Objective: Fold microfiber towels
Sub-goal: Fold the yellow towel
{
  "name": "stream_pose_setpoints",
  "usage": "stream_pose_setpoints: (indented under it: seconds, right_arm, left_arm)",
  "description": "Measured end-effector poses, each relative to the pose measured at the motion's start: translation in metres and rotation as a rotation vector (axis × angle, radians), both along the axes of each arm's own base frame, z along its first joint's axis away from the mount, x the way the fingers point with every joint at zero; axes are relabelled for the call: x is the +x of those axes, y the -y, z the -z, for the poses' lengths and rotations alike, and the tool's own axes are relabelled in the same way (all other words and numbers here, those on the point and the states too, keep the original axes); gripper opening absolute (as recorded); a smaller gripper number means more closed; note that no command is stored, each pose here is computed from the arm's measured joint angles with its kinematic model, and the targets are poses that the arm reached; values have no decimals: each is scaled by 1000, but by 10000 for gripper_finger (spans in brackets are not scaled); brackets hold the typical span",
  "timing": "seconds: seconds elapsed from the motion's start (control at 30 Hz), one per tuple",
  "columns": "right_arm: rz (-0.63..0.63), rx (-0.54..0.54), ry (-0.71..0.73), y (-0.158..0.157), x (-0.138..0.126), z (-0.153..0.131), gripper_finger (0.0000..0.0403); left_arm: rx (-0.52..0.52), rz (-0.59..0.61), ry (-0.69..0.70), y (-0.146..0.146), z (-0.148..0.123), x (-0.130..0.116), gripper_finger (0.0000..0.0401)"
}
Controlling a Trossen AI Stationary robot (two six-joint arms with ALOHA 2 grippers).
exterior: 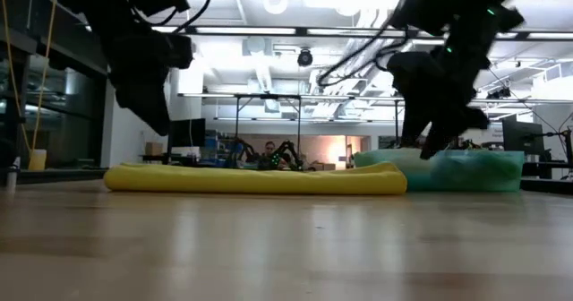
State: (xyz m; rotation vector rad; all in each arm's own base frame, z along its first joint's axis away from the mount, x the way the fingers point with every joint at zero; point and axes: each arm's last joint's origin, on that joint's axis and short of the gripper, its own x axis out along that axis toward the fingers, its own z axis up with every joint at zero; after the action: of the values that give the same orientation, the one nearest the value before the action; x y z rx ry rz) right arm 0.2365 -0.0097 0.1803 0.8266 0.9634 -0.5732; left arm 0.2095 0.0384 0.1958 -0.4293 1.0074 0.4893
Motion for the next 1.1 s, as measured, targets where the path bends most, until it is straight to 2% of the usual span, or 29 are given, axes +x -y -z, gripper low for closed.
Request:
stream_pose_setpoints:
  seconds: [0.13,0.27,0.6,0.77,0.9,1.0,1.1]
  right_arm:
    - [190,50,101,4,-10,21,216]
    - [294,40,168,9,-10,32,216]
    - [292,17,168,13,8,55,216]
    - [332,10,157,14,14,67,216]
    - [345,3,159,11,15,70,212]
    - [375,22,149,9,14,71,179]
    - [395,10,134,4,12,73,98]
  left_arm:
    - [23,30,62,3,2,11,140]
    - [51,66,79,2,8,21,140]
    - [69,62,-85,-1,45,34,140]
    - [78,71,-175,-2,63,36,140]
    - [92,76,-200,-2,69,38,140]
    - [113,98,-204,-3,68,38,140]
    - [142,97,-208,-4,66,37,140]
